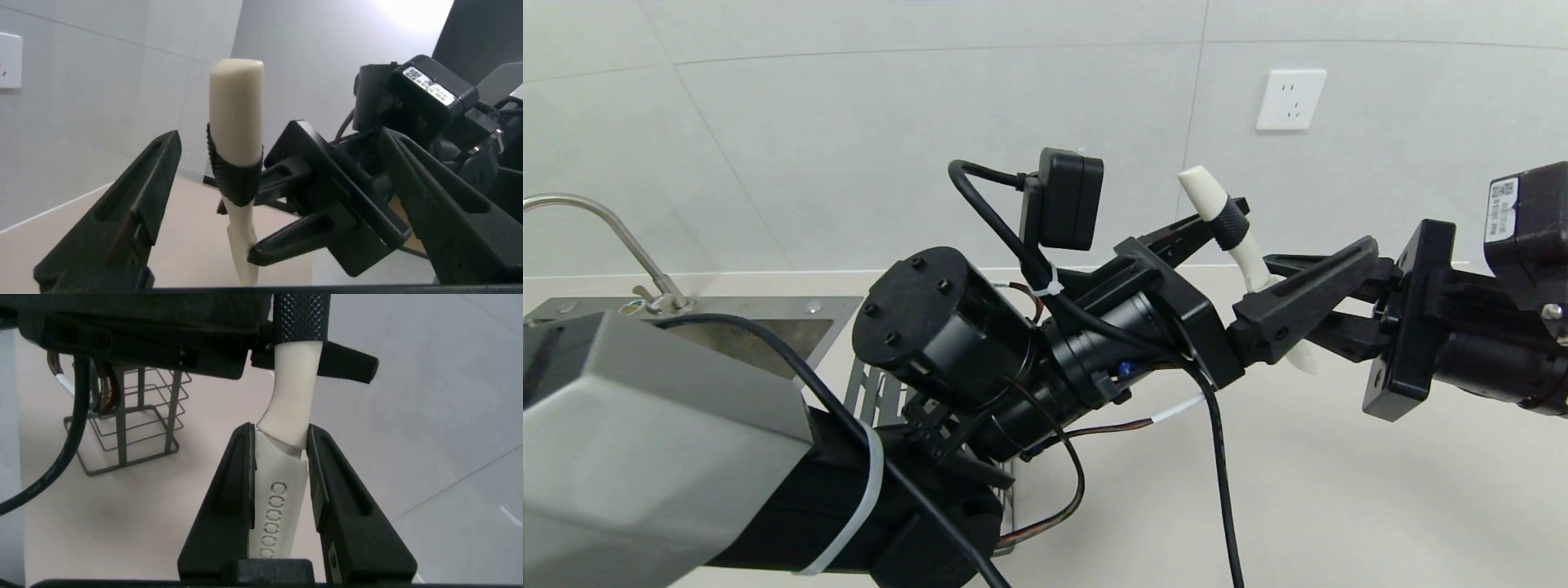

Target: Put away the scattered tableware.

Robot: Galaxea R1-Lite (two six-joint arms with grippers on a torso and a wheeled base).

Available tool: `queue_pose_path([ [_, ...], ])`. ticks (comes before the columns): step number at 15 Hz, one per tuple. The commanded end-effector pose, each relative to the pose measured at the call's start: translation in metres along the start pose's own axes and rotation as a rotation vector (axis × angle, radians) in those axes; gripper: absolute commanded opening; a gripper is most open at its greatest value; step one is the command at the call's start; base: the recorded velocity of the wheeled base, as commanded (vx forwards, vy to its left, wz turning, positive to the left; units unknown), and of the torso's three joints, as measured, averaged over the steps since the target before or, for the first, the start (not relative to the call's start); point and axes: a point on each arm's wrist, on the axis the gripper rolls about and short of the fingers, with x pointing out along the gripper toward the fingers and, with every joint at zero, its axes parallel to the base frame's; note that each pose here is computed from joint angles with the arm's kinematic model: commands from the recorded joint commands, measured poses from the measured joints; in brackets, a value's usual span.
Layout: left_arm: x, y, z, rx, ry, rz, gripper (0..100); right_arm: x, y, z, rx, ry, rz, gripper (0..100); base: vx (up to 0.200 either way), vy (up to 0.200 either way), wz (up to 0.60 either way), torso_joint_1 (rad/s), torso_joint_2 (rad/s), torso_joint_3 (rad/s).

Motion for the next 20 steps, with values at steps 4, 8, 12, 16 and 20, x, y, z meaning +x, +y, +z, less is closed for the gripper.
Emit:
queue_pose_path([
  [4, 0.002, 0.000, 0.006, -0.013, -0.025, 0.009, 0, 0.003, 0.000, -0.001, 0.002, 0.002, 0.003, 0, 0.000, 0.000, 0.00, 0.000, 0.00, 0.000],
  [8, 0.002, 0.000, 0.006, -0.013, -0.026, 0.011, 0, 0.006, -0.005, 0.003, -0.009, -0.017, -0.009, 0, 0.000, 0.000, 0.00, 0.000, 0.00, 0.000],
  [12, 0.002, -0.001, 0.009, -0.009, -0.035, 0.014, 0, 0.009, -0.004, -0.001, -0.007, -0.019, -0.003, 100, 0.000, 0.000, 0.00, 0.000, 0.00, 0.000],
  [16, -0.001, 0.007, 0.014, 0.011, -0.059, 0.073, 0, 0.007, 0.001, -0.008, 0.004, 0.002, 0.005, 100, 0.000, 0.000, 0.00, 0.000, 0.00, 0.000],
  [20, -0.018, 0.035, 0.044, 0.128, -0.102, 0.260, 0, -0.001, 0.009, -0.023, 0.034, 0.062, 0.012, 0, 0.000, 0.000, 0.00, 0.000, 0.00, 0.000],
])
